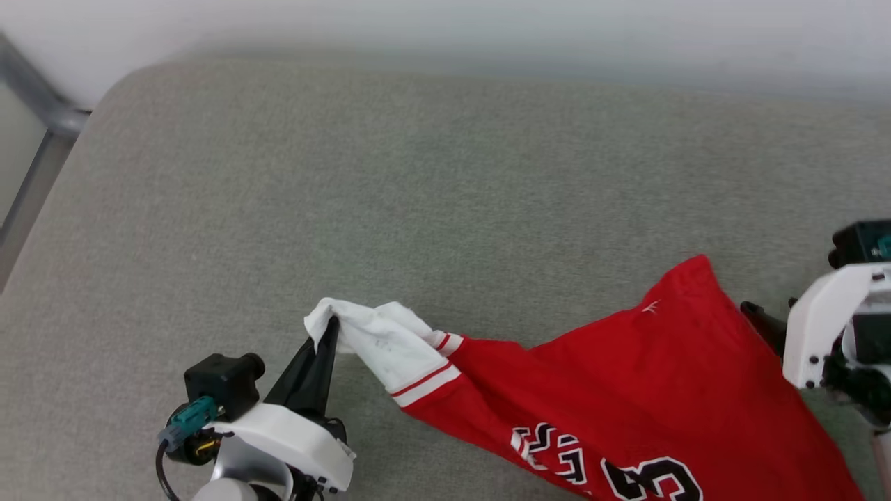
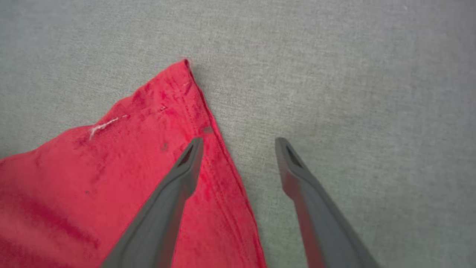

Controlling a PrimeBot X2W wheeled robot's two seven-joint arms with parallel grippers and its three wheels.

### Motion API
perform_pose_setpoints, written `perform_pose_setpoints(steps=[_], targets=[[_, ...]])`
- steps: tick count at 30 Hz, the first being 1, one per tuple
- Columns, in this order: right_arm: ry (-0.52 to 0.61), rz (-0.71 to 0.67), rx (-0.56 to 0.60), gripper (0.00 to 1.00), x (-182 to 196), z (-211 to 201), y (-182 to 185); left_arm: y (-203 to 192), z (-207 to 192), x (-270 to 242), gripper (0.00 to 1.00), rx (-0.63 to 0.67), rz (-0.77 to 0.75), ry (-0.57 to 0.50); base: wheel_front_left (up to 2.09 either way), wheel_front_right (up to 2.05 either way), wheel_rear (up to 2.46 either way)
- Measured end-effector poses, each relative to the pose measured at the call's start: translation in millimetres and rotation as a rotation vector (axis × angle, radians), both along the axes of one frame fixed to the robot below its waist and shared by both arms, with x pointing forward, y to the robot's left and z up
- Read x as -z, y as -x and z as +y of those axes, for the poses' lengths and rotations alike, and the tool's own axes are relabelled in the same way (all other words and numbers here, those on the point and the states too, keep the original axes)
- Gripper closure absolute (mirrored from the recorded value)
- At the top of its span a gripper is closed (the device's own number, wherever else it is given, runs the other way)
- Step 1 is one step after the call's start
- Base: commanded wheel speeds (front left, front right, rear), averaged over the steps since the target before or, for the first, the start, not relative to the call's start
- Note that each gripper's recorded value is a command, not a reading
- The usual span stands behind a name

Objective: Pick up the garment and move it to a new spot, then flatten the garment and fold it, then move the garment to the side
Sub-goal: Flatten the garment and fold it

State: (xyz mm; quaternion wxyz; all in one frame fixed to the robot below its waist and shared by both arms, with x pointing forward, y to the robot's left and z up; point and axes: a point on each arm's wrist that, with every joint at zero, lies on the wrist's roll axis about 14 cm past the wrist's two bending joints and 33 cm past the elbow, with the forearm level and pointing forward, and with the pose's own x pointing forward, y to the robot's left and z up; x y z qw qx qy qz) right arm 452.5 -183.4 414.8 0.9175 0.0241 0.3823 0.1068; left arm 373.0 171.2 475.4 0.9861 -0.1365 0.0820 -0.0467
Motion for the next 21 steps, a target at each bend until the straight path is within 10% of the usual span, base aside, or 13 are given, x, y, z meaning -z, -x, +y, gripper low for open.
perform_pose_setpoints(steps=[15,18,21], targets=[[0.051,0.293,-0.203,0.0,61.6,51.1,-20.9,-18.7,9.4,24.0,1.0,-0.041,0.029,0.012,0.0,0.0,0.0],[0.046,0.339,-0.202,1.0,65.9,50.8,-17.4,-17.2,11.4,27.0,1.0,-0.05,0.037,0.018,0.0,0.0,0.0],[0.035,0.336,-0.205,1.0,62.9,53.6,-14.2,-16.6,11.9,26.2,1.0,-0.053,0.032,0.02,0.0,0.0,0.0]])
